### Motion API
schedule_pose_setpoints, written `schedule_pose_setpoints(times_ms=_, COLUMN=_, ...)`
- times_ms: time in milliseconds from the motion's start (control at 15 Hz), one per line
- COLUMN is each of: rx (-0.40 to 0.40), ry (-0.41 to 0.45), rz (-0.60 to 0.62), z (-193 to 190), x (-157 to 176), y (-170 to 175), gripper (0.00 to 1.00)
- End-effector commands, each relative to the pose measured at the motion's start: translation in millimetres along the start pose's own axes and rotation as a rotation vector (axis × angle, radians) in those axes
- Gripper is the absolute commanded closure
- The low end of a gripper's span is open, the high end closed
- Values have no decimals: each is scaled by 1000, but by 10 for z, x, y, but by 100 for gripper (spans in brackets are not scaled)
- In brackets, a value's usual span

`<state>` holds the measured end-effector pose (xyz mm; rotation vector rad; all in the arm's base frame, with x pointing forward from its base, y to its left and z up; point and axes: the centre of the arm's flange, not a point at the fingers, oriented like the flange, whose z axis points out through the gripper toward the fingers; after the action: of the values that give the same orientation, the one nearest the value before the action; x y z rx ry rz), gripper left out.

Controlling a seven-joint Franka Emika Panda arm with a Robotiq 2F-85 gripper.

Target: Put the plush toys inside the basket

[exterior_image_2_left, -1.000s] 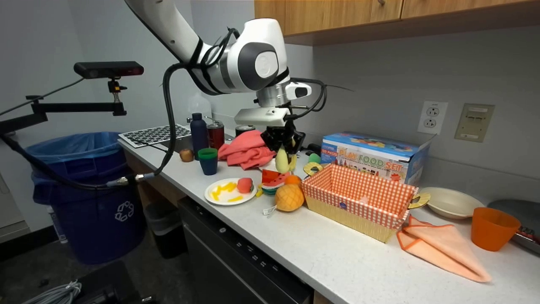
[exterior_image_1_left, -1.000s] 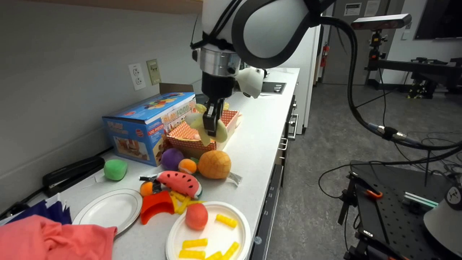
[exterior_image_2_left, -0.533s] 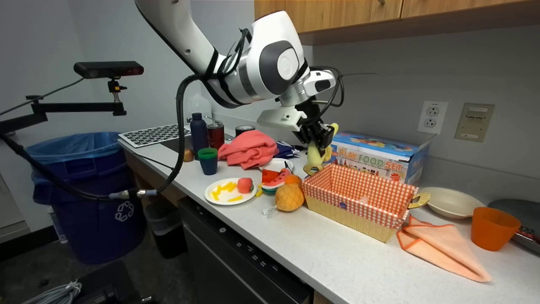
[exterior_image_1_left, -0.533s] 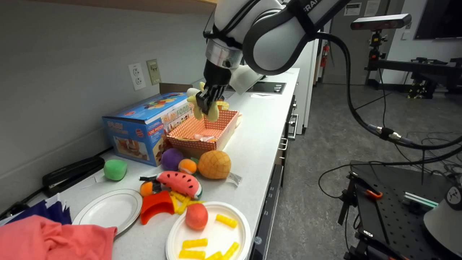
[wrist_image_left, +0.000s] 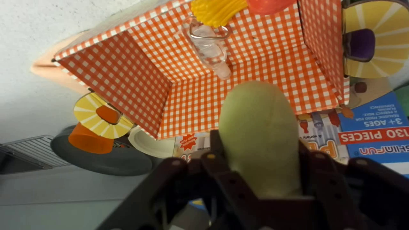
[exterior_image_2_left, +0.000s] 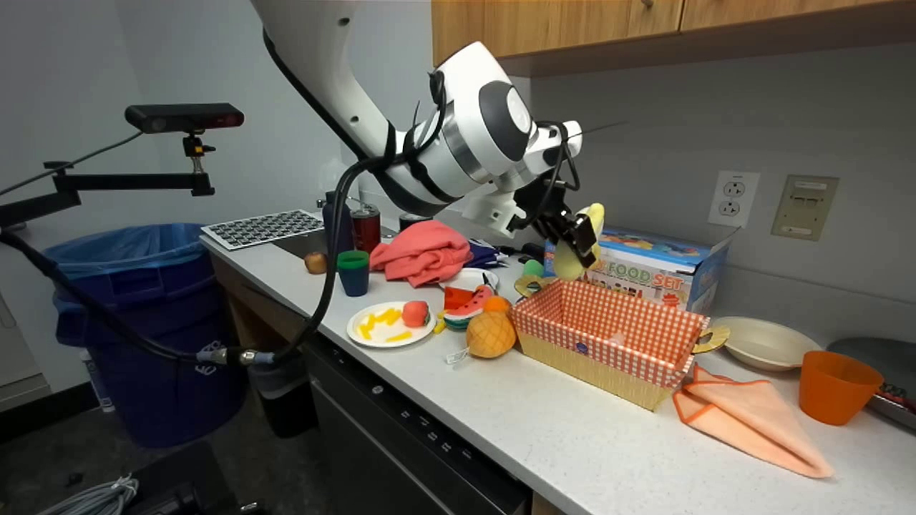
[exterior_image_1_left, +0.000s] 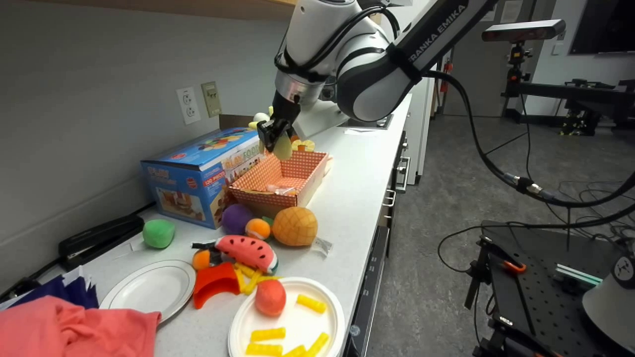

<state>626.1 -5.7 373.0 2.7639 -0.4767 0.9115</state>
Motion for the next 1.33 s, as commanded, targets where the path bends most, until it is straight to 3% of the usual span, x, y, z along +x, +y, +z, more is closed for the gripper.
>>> schedule_pose_setpoints(times_ms=0, rx=-7, ry=3, rz=7, z=74, x=-59, y=-240, gripper=16)
schedule_pose_setpoints(times_ms=133, rx=11, ry=-10, rz=-11, z=60, x=-98, y=-294, gripper=2)
schedule_pose_setpoints(times_ms=200, rx=15, ry=-11, rz=-19, z=42, x=-111, y=-311, gripper=0)
schedule_pose_setpoints(times_ms=400, rx=30, ry=-79, rz=-97, z=-125, x=-192, y=-359, gripper=0)
schedule_pose_setpoints(times_ms=733, rx=87, ry=-328, rz=-259, z=-346, x=-575, y=-494, gripper=0)
schedule_pose_setpoints(times_ms=933, rx=91, ry=-431, rz=-310, z=-349, x=-721, y=-484, gripper=0)
schedule_pose_setpoints(times_ms=1133, rx=82, ry=-485, rz=-304, z=-187, x=-739, y=-422, gripper=0)
schedule_pose_setpoints(times_ms=1200, rx=114, ry=-494, rz=-281, z=-118, x=-735, y=-408, gripper=0)
schedule_pose_setpoints(times_ms=1267, rx=79, ry=-462, rz=-288, z=-196, x=-780, y=-468, gripper=0)
